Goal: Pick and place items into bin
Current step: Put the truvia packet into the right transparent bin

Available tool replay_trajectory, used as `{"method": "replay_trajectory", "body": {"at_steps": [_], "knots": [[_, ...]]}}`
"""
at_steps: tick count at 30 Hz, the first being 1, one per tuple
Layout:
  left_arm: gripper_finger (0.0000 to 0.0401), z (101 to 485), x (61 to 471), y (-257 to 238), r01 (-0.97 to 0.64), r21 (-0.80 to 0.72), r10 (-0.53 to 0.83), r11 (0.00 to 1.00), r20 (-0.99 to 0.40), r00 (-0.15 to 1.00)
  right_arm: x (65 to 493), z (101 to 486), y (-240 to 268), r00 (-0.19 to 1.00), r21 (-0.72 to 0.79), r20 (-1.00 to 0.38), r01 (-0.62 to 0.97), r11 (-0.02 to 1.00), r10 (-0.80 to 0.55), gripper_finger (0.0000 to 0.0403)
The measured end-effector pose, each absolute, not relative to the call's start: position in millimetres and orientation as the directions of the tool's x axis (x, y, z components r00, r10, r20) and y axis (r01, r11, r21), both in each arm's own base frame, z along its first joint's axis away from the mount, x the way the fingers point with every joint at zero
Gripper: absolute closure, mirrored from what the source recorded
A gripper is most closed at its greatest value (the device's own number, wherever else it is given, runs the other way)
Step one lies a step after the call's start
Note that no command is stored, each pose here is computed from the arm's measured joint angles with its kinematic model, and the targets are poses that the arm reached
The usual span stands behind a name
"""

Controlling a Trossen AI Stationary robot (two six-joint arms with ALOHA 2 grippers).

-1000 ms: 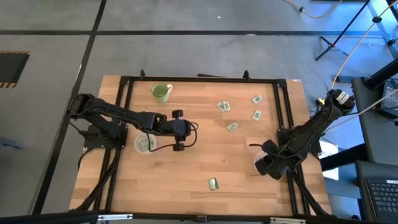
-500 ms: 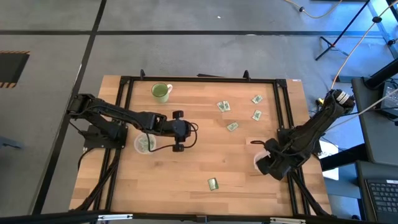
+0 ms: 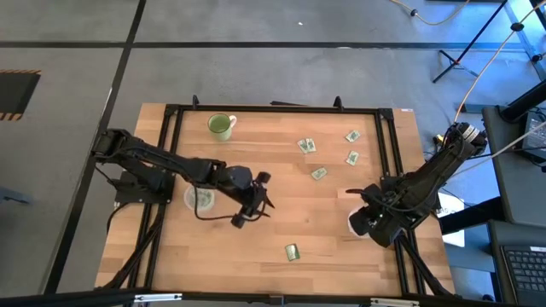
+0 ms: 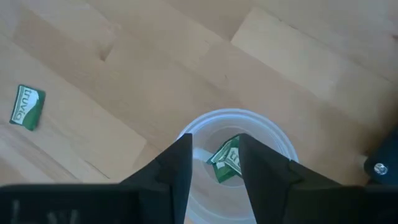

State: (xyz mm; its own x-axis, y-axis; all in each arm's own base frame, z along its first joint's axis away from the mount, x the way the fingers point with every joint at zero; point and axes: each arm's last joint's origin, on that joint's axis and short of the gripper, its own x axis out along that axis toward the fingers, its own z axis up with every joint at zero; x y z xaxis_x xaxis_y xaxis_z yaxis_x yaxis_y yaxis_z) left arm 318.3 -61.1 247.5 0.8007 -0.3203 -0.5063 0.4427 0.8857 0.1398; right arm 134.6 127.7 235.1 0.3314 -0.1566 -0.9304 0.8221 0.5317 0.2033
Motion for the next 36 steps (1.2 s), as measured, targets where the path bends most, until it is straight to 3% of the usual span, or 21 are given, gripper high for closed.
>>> {"method": "replay_trajectory", "body": {"at_steps": [9, 16, 24, 36], "knots": [[0.0274, 200.6, 339.1, -105.4, 0.605, 0.116, -0.472, 0.788, -0.516, 0.715, 135.0, 235.3, 127.3, 0.347, 0.209, -0.922, 0.820, 0.532, -0.172, 0.0270], [0.0274, 165.9, 356.5, -131.5, 0.629, 0.150, -0.519, 0.763, -0.438, 0.734, 135.9, 235.8, 126.6, 0.373, 0.219, -0.906, 0.816, 0.535, -0.198, 0.0270], [0.0274, 136.6, 379.0, -137.9, 0.566, 0.173, -0.459, 0.806, -0.420, 0.782, 137.9, 236.1, 128.7, 0.392, 0.249, -0.902, 0.811, 0.529, -0.178, 0.0270], [0.0274, 109.4, 400.3, -133.9, 0.561, 0.146, -0.431, 0.814, -0.495, 0.754, 138.6, 236.1, 129.4, 0.399, 0.258, -0.901, 0.809, 0.528, -0.172, 0.0269]]}}
